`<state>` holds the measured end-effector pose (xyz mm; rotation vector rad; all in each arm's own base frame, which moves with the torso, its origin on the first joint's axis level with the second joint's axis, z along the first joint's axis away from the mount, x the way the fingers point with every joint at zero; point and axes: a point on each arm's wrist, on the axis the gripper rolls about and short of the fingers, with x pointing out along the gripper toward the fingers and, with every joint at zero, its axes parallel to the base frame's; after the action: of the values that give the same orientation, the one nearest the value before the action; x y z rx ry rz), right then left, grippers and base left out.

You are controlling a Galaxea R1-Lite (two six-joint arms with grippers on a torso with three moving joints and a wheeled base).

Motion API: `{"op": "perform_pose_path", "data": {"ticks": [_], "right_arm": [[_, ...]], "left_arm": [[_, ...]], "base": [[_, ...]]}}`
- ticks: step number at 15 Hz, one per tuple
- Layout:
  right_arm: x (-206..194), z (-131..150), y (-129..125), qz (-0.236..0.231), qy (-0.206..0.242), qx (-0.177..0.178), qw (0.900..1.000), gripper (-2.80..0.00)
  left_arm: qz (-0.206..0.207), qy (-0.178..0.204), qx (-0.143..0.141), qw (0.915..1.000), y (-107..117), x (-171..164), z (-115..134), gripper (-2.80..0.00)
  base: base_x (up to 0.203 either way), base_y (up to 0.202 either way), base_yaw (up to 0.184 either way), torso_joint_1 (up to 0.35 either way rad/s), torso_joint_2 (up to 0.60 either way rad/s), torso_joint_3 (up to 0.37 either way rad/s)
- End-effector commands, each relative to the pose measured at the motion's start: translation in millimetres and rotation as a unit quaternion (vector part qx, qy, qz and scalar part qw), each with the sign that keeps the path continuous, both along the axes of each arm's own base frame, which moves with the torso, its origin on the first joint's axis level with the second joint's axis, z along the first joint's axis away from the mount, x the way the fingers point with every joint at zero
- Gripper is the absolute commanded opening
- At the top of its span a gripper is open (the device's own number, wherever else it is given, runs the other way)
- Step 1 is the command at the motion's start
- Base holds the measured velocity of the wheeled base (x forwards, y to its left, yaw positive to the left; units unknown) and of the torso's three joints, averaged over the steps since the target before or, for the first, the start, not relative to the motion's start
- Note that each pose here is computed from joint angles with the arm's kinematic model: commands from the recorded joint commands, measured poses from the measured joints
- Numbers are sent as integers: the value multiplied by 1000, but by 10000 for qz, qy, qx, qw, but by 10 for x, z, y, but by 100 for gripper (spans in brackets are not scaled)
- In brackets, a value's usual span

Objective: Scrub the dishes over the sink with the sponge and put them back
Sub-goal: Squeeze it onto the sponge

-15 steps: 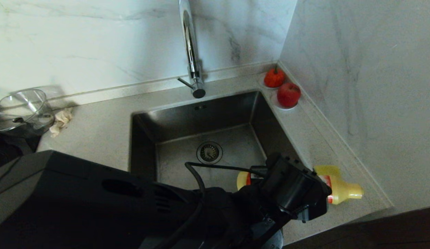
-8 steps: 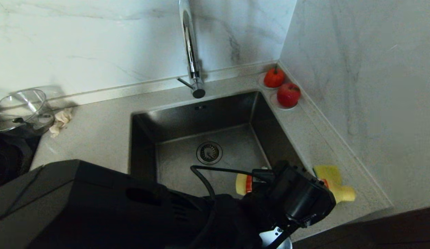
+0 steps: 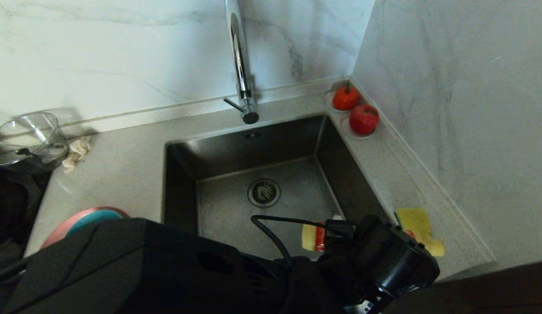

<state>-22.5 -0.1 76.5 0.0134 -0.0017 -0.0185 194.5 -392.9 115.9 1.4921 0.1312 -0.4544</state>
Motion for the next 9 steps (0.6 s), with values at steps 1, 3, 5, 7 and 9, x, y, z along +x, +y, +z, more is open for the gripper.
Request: {"op": "perform_pose_path", "data": {"ticks": [1,3,5,7,9], "right_arm": [[0,1,0,1,0,2,10000,-280],[1,0,0,1,3,-3,10000,-280],[0,2,0,1,0,2,10000,-280],[1,-2,0,1,7,-3,10000,-280],[0,2,0,1,0,2,10000,-280]], "left_arm": [[115,-101,130,9998,-28,-3,-41,-280],[192,-173,199,9995,-29,-5,-42,-280],[295,-249,269,9989,-53,-24,-71,-280],[256,-268,294,9989,-101,-46,-93,-280],[200,-283,332,9988,-163,-65,-133,-280]], "base": [[0,0,0,0,0,0],[0,0,0,0,0,0],[0,0,0,0,0,0],[0,0,0,0,0,0],[0,0,0,0,0,0]]}}
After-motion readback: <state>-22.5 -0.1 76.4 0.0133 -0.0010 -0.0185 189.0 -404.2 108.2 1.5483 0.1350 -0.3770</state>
